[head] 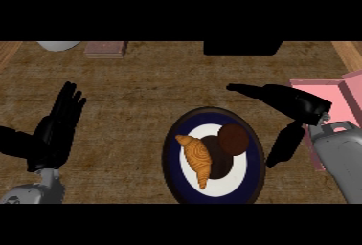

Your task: Pick the cupcake from the plate and place it in the cardboard box

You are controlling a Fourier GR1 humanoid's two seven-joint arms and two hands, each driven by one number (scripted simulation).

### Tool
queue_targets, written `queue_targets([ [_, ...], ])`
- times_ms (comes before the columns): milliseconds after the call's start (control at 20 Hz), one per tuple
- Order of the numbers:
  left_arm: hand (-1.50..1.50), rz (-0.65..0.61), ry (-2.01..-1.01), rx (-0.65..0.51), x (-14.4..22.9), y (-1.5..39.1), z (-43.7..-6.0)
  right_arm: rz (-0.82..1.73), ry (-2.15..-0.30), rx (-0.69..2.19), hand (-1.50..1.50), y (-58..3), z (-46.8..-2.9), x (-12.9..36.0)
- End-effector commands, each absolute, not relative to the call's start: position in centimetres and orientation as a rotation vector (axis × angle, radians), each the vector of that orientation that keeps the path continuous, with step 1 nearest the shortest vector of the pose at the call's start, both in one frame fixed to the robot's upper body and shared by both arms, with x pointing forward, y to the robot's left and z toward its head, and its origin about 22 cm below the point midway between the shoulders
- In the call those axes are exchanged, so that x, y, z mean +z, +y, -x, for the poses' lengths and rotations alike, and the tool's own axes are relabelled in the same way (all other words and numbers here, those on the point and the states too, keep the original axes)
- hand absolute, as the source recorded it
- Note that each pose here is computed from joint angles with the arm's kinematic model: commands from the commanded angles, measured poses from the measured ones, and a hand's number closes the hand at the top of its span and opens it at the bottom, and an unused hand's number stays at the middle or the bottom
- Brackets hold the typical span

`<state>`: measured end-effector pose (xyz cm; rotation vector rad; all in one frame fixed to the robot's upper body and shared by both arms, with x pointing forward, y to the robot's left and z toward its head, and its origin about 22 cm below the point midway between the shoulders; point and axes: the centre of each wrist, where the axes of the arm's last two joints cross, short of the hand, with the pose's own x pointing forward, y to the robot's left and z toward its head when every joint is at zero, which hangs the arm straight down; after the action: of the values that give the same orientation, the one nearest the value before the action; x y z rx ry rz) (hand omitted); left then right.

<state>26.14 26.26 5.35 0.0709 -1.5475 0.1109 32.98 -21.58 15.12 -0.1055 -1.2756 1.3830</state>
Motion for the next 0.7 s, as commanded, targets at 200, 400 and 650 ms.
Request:
queue_targets([
  [200, 0.00, -0.066, -1.554, 0.105, 7.0, 27.5, -25.6, 0.134, -1.270, 1.374, -1.50, -20.3, -33.0, 15.2],
  [400, 0.00, -0.065, -1.557, 0.124, 5.5, 26.8, -26.9, 0.090, -1.236, 1.379, -1.50, -21.0, -31.6, 12.8],
  [650, 0.00, -0.075, -1.550, 0.112, 4.5, 26.5, -25.9, 0.154, -1.236, 1.403, -1.50, -18.0, -33.6, 10.3],
])
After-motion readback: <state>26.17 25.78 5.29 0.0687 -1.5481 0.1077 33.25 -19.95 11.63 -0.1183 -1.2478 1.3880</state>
